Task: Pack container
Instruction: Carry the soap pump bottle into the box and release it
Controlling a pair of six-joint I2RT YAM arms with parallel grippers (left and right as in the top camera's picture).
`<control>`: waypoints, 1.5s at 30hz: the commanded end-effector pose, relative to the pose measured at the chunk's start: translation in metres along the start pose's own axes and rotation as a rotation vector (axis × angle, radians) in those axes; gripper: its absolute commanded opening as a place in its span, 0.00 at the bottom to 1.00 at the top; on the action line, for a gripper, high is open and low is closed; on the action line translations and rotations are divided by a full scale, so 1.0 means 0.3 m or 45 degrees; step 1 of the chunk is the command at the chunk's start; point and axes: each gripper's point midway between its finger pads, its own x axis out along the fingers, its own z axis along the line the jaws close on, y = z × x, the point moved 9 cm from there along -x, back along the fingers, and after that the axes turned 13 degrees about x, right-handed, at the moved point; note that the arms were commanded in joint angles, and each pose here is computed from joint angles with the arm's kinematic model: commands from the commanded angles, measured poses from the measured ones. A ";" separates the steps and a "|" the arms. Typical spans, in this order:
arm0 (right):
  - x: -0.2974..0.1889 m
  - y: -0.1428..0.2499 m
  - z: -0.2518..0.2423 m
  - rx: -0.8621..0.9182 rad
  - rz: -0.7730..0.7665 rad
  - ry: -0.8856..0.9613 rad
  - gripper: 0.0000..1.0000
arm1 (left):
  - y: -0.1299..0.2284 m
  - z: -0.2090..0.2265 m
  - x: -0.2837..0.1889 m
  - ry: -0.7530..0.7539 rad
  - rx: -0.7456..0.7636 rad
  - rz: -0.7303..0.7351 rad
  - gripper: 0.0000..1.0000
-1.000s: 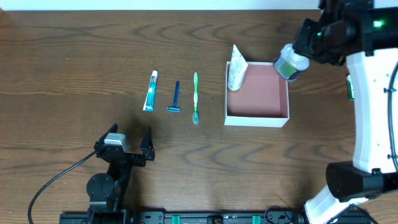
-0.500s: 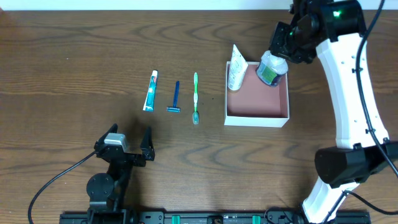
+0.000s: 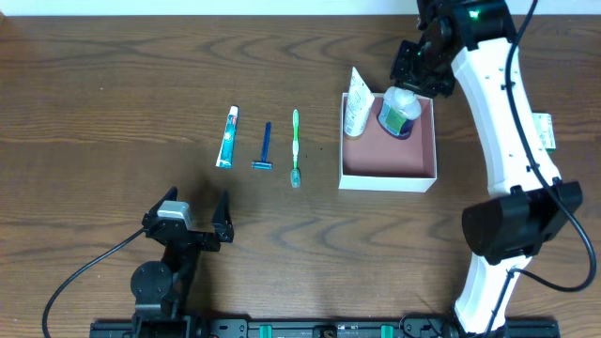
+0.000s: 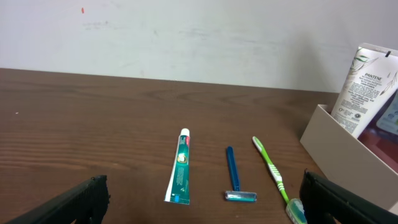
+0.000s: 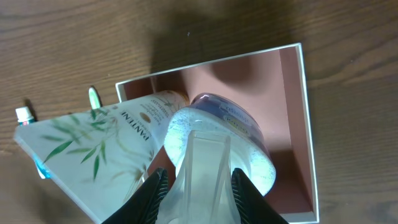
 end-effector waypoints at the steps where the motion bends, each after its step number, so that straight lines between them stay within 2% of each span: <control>1: -0.008 0.004 0.021 0.007 -0.017 -0.024 0.20 | 0.039 -0.004 0.004 0.016 -0.012 0.053 0.98; 14: 0.085 -0.009 0.035 0.014 0.031 0.007 0.20 | 0.039 -0.004 0.004 0.016 -0.012 0.053 0.98; 45: 0.089 0.006 0.064 -0.028 -0.029 0.032 0.23 | 0.039 -0.004 0.004 0.016 -0.012 0.053 0.98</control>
